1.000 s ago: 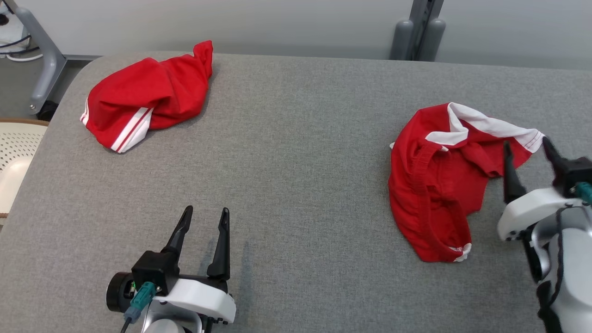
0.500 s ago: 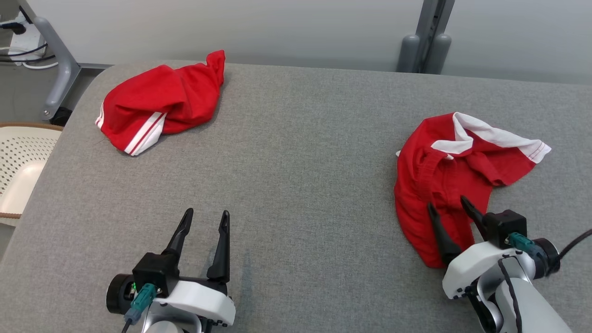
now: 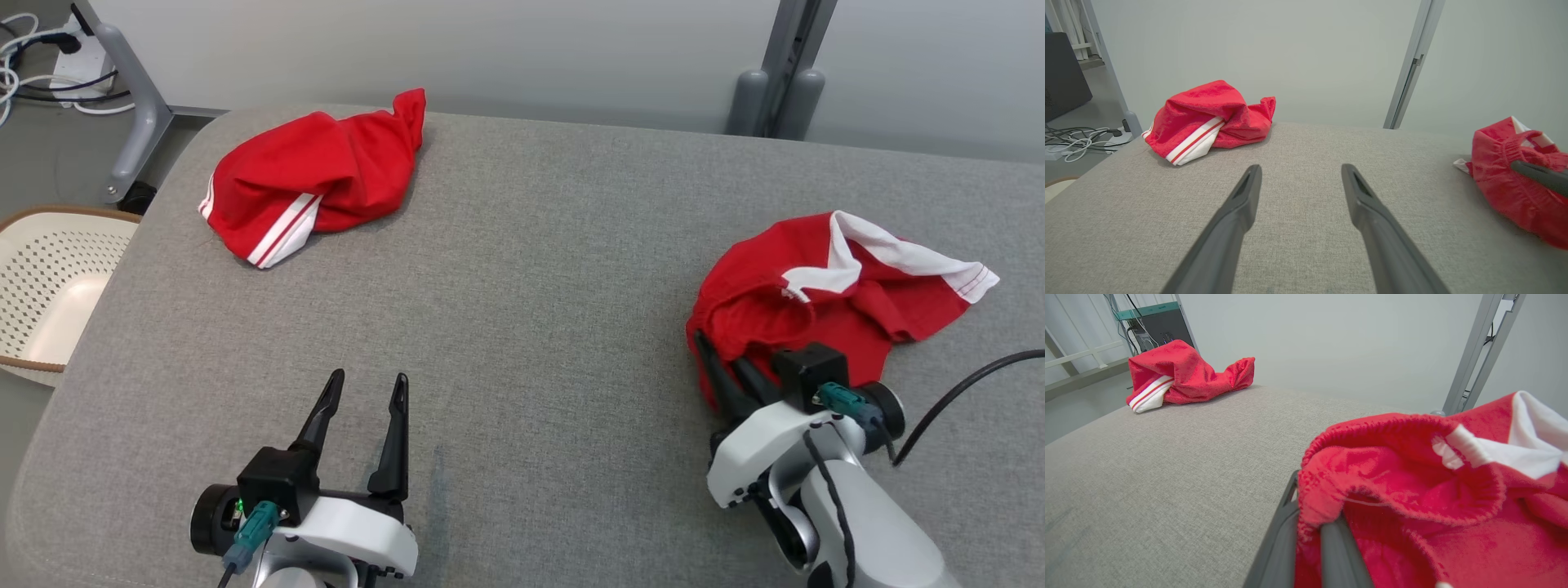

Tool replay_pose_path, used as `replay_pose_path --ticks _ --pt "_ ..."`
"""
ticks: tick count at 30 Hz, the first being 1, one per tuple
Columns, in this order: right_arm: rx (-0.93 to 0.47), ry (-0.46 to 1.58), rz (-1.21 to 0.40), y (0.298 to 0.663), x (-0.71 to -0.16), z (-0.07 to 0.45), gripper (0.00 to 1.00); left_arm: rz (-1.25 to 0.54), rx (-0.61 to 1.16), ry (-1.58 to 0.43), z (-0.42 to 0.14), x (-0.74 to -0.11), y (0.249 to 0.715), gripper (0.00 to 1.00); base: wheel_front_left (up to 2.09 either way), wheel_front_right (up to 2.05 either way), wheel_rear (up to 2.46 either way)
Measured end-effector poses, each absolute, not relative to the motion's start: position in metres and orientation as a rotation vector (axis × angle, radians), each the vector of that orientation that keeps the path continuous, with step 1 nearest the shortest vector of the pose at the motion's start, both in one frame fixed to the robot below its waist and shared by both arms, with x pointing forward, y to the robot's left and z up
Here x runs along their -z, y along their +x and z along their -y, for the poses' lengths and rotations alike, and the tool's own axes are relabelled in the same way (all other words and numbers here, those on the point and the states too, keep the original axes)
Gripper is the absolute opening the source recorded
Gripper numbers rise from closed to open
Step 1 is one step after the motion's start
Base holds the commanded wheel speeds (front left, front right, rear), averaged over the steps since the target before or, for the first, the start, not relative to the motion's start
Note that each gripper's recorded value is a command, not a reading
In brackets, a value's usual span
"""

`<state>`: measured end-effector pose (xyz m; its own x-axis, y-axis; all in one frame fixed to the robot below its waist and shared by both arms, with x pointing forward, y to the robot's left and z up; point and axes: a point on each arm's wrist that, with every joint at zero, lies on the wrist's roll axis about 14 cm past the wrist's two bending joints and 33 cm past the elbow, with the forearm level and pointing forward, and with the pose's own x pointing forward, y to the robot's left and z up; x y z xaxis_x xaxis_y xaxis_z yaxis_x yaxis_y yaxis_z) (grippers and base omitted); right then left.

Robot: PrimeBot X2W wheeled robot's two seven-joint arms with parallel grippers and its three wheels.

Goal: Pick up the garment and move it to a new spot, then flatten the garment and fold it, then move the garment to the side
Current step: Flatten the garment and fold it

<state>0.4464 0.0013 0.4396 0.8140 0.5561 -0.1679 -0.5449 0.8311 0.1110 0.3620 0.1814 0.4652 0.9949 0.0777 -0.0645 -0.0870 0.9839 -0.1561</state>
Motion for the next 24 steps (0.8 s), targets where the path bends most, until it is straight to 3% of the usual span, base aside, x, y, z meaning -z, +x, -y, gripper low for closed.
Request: replay_pose_path --ticks 8,15,16,17,18,24 --pt "-0.745 0.117 -0.12 0.426 -0.471 -0.055 0.0 -0.046 -0.093 -0.159 -0.185 -0.469 0.358 1.0 0.0 0.0 0.0" --pt "-0.866 0.119 -0.146 0.411 -0.472 -0.09 0.0 -0.046 -0.1 -0.15 -0.19 -0.469 0.355 1.0 0.0 0.0 0.0" --pt "-0.881 0.104 -0.159 0.41 -0.468 -0.093 0.17 -0.045 -0.101 -0.149 -0.191 -0.47 0.355 1.0 0.0 0.0 0.0" --pt "-0.898 0.096 -0.17 0.407 -0.466 -0.097 0.85 -0.042 -0.103 -0.146 -0.192 -0.471 0.356 1.0 0.0 0.0 0.0" --pt "-0.913 0.099 -0.175 0.404 -0.466 -0.102 1.0 -0.037 -0.103 -0.145 -0.192 -0.473 0.356 1.0 0.0 0.0 0.0" --pt "-0.995 0.124 -0.204 0.385 -0.466 -0.122 1.0 -0.034 -0.116 -0.142 -0.197 -0.474 0.354 1.0 0.0 0.0 0.0"
